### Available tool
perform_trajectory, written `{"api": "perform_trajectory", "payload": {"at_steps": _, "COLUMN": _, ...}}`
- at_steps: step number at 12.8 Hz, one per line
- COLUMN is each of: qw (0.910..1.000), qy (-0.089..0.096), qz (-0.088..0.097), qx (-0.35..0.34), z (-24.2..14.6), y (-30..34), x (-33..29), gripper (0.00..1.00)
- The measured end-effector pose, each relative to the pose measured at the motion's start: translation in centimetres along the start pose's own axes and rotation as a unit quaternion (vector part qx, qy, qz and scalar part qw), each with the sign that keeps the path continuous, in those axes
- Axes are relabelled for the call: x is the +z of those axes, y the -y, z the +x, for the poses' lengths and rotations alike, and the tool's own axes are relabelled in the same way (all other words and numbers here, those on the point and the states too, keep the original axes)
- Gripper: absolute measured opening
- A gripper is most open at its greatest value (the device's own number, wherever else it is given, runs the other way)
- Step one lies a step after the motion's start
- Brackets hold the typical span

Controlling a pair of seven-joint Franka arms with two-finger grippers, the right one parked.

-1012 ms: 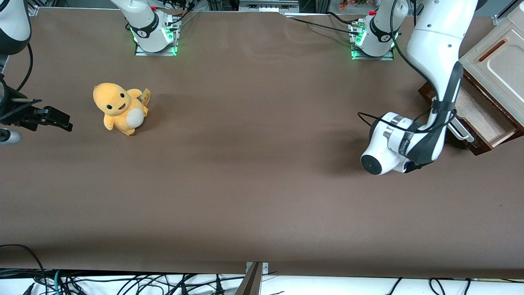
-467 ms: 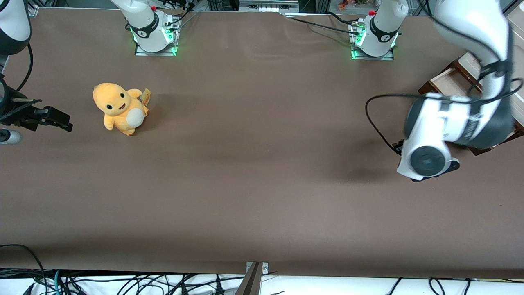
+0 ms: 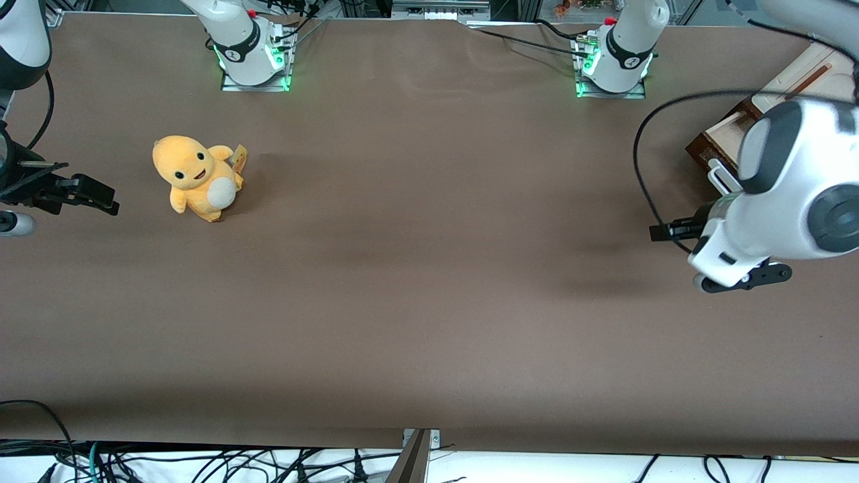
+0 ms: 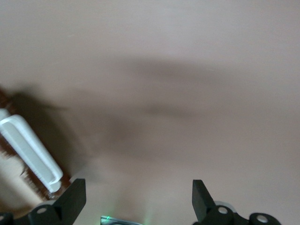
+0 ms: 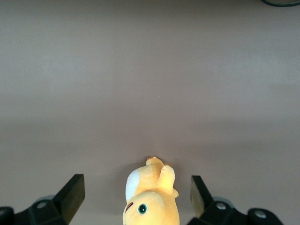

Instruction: Open lower drawer with left arm only

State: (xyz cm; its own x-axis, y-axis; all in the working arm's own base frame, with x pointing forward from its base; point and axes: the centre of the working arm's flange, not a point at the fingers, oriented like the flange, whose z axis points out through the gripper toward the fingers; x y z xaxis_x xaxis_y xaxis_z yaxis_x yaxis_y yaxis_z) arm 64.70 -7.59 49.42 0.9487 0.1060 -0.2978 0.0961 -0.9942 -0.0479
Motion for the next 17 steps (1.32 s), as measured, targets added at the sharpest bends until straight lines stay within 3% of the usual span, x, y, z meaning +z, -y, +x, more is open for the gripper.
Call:
{"api": "perform_trajectory", "payload": {"at_steps": 1, "qw": 0.9993, "qy": -0.013, "qz": -0.020, "qx": 0.029, "z": -0.7, "y": 0.7, "x": -1.5, "gripper": 1.00}}
{"api": "perform_trajectory", "payload": {"at_steps": 3, "qw": 0.9952, "qy": -0.063, "qz": -0.032, "qx": 0.068, "z": -1.9, "y": 2.2, "x": -4.9, "gripper": 1.00}}
{"api": "perform_trajectory", "payload": {"at_steps": 5, "qw": 0.9906, "qy": -0.107, "qz": -0.030, "qx": 0.079, "z": -4.0, "y": 2.6, "x": -7.6, "gripper": 1.00}}
{"api": "perform_trajectory", "payload": {"at_steps": 7, "qw": 0.9878, "qy": -0.134, "qz": -0.015, "qx": 0.078, "z": -6.3, "y": 2.9, "x": -8.5, "gripper": 1.00}}
{"api": "perform_trajectory", "payload": {"at_steps": 13, "qw": 0.9846, "qy": -0.158, "qz": -0.017, "qx": 0.073, "z": -10.4, "y": 4.5, "x": -7.6, "gripper": 1.00}}
{"api": "perform_trajectory", "payload": {"at_steps": 17, "qw": 0.9847, "qy": -0.156, "qz": -0.016, "qx": 0.075, "z": -10.7, "y": 4.4, "x": -6.5, "gripper": 1.00}}
